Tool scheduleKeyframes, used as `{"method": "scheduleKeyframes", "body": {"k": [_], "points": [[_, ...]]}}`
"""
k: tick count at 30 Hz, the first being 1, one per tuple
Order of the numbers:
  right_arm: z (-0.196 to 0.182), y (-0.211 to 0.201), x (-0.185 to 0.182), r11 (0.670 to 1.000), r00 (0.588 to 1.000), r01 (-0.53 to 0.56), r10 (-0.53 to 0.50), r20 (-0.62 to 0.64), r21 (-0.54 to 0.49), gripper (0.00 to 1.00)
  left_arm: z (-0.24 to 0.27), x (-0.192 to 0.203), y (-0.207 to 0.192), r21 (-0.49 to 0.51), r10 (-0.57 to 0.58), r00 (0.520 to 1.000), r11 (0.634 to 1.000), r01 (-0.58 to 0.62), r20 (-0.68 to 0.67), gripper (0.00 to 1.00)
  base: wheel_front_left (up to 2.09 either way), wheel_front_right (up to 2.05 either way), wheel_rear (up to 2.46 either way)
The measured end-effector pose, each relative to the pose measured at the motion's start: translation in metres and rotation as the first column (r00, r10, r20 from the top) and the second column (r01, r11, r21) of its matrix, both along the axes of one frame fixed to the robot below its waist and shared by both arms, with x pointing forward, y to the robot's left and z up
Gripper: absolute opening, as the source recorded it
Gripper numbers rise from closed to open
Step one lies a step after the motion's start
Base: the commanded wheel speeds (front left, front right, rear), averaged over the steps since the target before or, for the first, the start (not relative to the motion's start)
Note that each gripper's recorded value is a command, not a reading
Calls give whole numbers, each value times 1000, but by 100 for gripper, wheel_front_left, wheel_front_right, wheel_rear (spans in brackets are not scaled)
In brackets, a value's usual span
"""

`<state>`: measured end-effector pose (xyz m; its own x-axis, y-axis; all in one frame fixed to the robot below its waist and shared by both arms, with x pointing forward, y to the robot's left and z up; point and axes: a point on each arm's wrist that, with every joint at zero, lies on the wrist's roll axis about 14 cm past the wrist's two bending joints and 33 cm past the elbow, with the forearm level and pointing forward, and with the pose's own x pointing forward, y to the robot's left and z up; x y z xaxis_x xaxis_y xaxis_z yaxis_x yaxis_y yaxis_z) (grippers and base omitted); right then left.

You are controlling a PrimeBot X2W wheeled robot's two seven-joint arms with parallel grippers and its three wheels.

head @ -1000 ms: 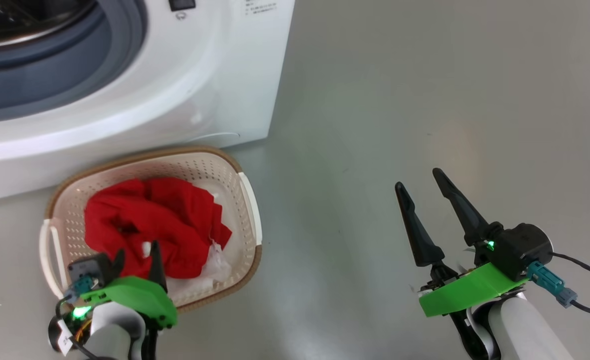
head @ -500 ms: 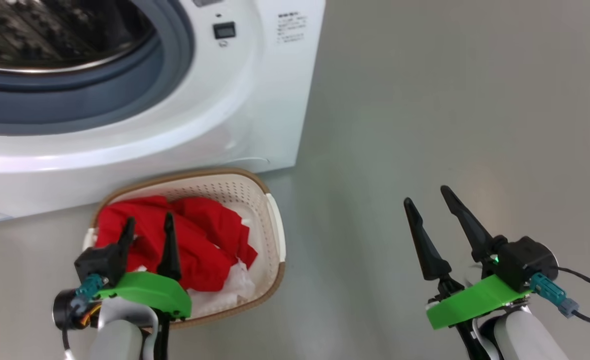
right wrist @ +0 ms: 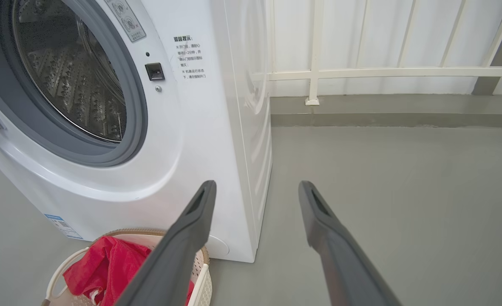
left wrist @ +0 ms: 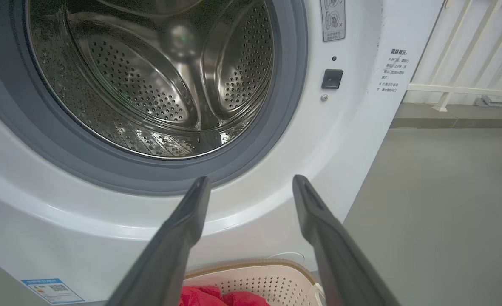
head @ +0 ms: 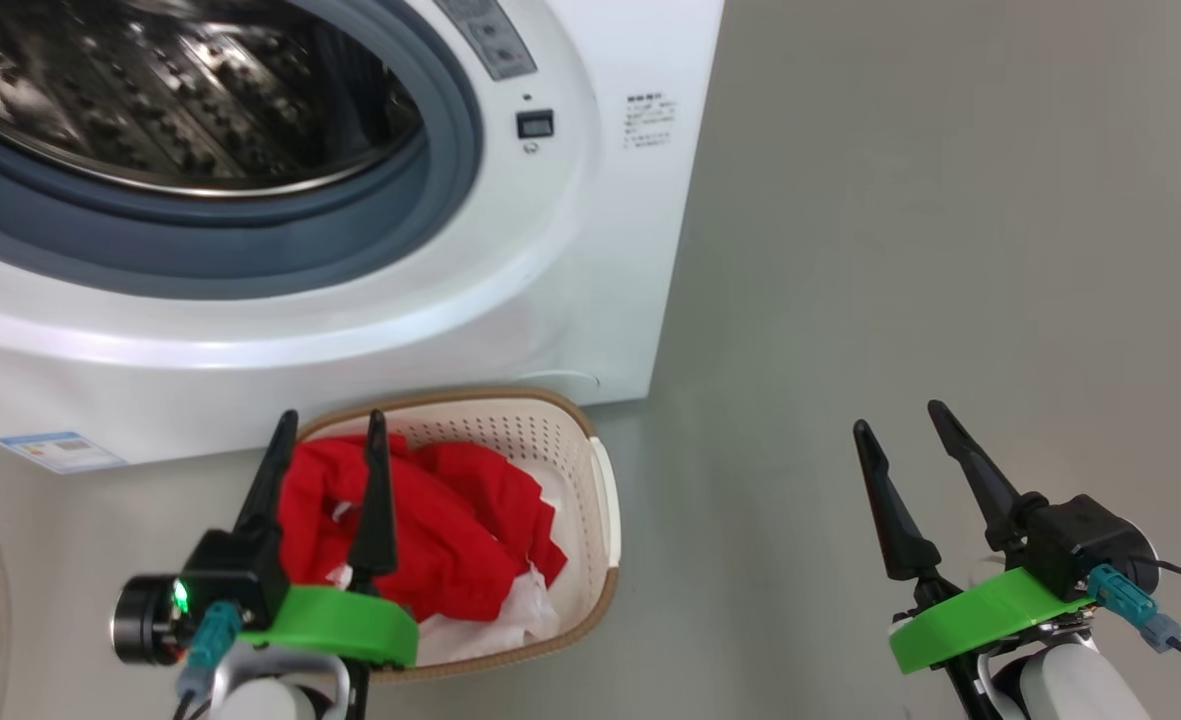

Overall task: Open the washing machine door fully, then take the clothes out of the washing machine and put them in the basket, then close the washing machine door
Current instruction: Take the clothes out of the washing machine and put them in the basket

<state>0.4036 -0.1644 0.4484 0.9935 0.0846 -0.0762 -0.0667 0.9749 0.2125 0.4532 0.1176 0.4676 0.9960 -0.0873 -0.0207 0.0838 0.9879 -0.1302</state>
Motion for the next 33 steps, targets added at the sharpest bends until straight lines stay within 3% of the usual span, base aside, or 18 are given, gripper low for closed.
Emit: {"method": "scheduleKeyframes", "body": {"k": [12,33], "points": [[11,1,-17,1000,1000,-2,3,24,-11,100,35,-41,17,45,11,997,999,-15,73,100,0,0,0],[17,-5,-56,999,999,12,-10,39,-45,100,34,-98,28,50,32,999,998,-33,17,100,0,0,0]]}}
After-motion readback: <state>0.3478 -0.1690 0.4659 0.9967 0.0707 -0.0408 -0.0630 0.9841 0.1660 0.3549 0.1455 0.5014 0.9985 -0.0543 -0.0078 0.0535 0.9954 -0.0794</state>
